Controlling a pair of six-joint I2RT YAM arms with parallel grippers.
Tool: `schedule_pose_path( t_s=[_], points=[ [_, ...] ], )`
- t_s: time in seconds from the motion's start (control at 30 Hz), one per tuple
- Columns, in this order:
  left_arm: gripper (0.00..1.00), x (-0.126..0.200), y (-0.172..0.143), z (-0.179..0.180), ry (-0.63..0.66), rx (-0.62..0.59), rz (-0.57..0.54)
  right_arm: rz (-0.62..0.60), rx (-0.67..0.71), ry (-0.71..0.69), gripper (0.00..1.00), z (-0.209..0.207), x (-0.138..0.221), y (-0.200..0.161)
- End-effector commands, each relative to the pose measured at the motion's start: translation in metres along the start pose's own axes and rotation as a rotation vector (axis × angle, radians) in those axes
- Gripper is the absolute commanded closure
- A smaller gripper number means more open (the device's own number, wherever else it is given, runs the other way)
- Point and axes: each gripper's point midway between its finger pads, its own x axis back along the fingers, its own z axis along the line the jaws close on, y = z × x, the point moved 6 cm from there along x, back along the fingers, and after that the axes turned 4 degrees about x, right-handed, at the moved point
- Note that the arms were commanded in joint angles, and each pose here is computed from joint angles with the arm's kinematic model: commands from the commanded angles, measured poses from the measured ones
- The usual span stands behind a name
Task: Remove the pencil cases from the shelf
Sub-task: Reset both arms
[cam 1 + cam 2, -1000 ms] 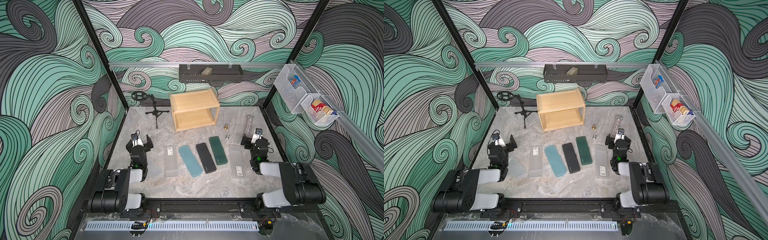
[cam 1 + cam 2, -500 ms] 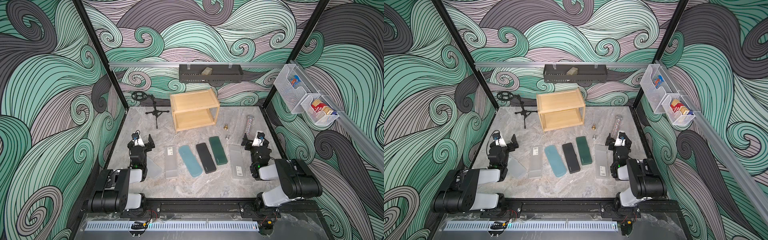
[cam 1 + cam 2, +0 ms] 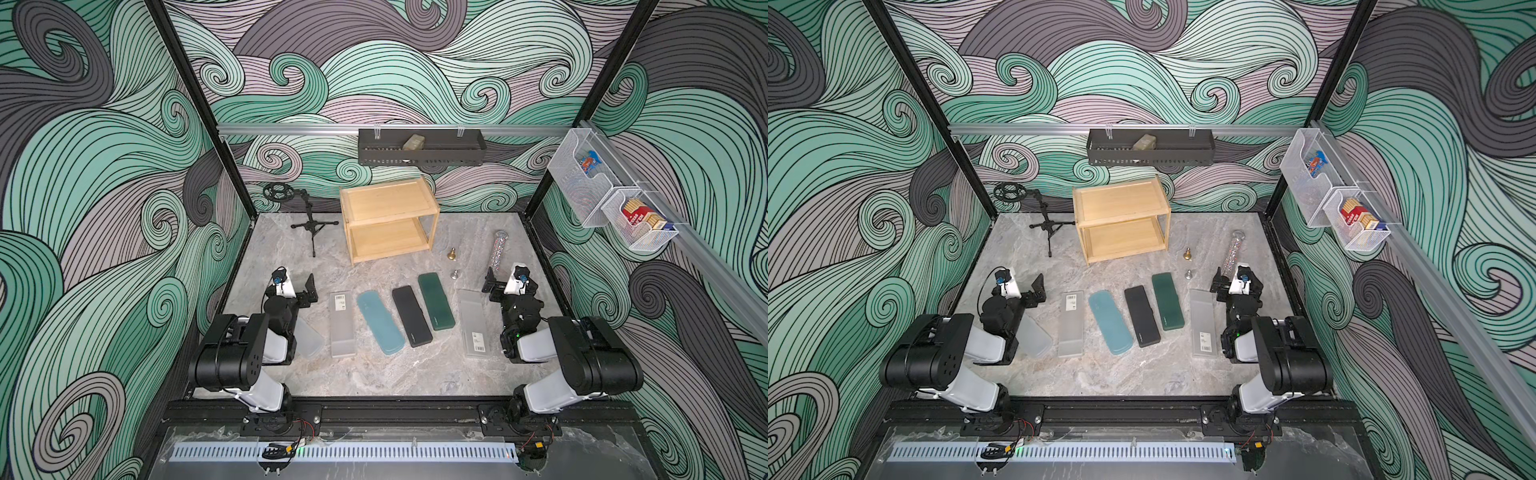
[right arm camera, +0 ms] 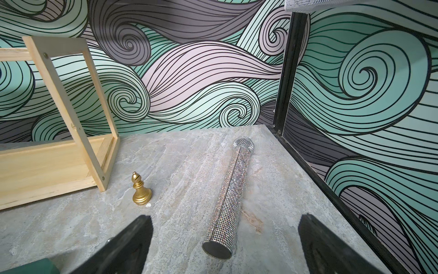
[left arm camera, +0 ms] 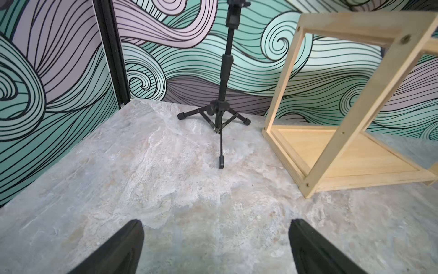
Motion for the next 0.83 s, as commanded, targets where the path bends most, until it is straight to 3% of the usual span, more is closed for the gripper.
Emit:
schedule_pose_path(
  t_s=[0.0, 0.1, 0.2, 0.8],
  points=[
    [0.01, 0.005, 0.014, -0.004, -0.029, -0.009, -0.080, -0.027, 0.003, -0.009, 0.00, -0.001, 0.002, 0.004],
    [0.01, 0.002, 0.014, -0.009, -0.077, -0.038, -0.098, -0.028, 0.003, -0.011, 0.00, -0.001, 0.002, 0.004],
    [0.01, -0.006, 0.011, -0.010, -0.065, -0.037, -0.044, -0.029, 0.003, -0.010, 0.00, -0.001, 0.002, 0.004],
    [0.01, -0.009, 0.010, -0.018, -0.101, -0.082, -0.044, -0.026, 0.003, -0.011, 0.00, -0.001, 0.002, 0.003]
  ],
)
